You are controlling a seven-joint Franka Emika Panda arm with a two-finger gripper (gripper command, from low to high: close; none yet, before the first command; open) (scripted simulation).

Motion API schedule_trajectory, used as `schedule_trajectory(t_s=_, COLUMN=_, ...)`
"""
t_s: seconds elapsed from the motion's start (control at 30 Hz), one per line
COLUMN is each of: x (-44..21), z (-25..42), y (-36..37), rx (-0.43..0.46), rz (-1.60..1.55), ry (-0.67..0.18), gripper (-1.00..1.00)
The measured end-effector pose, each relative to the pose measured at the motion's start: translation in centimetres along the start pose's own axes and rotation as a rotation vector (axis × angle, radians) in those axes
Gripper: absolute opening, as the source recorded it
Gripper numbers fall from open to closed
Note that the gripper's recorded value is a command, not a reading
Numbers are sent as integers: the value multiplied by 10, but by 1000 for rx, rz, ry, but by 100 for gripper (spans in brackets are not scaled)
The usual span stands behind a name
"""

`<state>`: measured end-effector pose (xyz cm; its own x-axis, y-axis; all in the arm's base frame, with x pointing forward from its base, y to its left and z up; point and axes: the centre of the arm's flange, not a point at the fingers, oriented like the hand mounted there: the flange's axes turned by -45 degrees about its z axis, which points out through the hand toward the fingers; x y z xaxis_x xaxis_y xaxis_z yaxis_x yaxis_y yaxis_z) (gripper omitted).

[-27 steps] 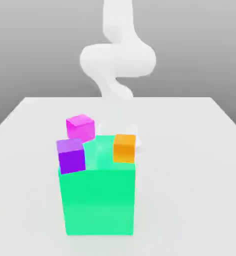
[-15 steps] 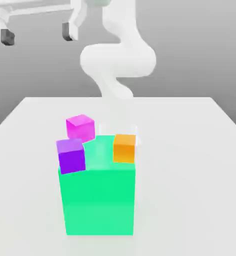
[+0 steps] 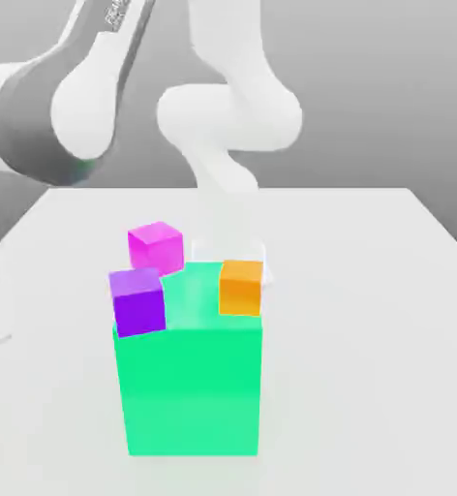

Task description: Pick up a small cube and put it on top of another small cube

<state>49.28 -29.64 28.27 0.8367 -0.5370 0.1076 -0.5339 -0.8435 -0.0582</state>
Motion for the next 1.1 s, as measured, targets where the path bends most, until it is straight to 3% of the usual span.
schedule_trajectory(t_s=0.13, x=-9, z=64, y=49, rx=-48, rz=74, ry=-80, gripper=0)
schedule_trajectory(t_s=0.27, x=-18, z=127, y=66, rx=-63, rz=93, ry=-103, gripper=0)
schedule_trajectory(t_s=0.3, x=-20, z=140, y=67, rx=-64, rz=94, ry=-104, gripper=-100)
schedule_trajectory(t_s=0.53, x=-20, z=142, y=68, rx=-63, rz=95, ry=-105, gripper=-100)
schedule_trajectory(t_s=0.67, x=-15, z=90, y=63, rx=-60, rz=96, ry=-105, gripper=-100)
schedule_trajectory(t_s=0.9, x=-27, z=4, y=-11, rx=18, rz=118, ry=-124, gripper=-100)
schedule_trajectory(t_s=1.1, x=-58, z=-70, y=-76, rx=35, rz=111, ry=-137, gripper=-100)
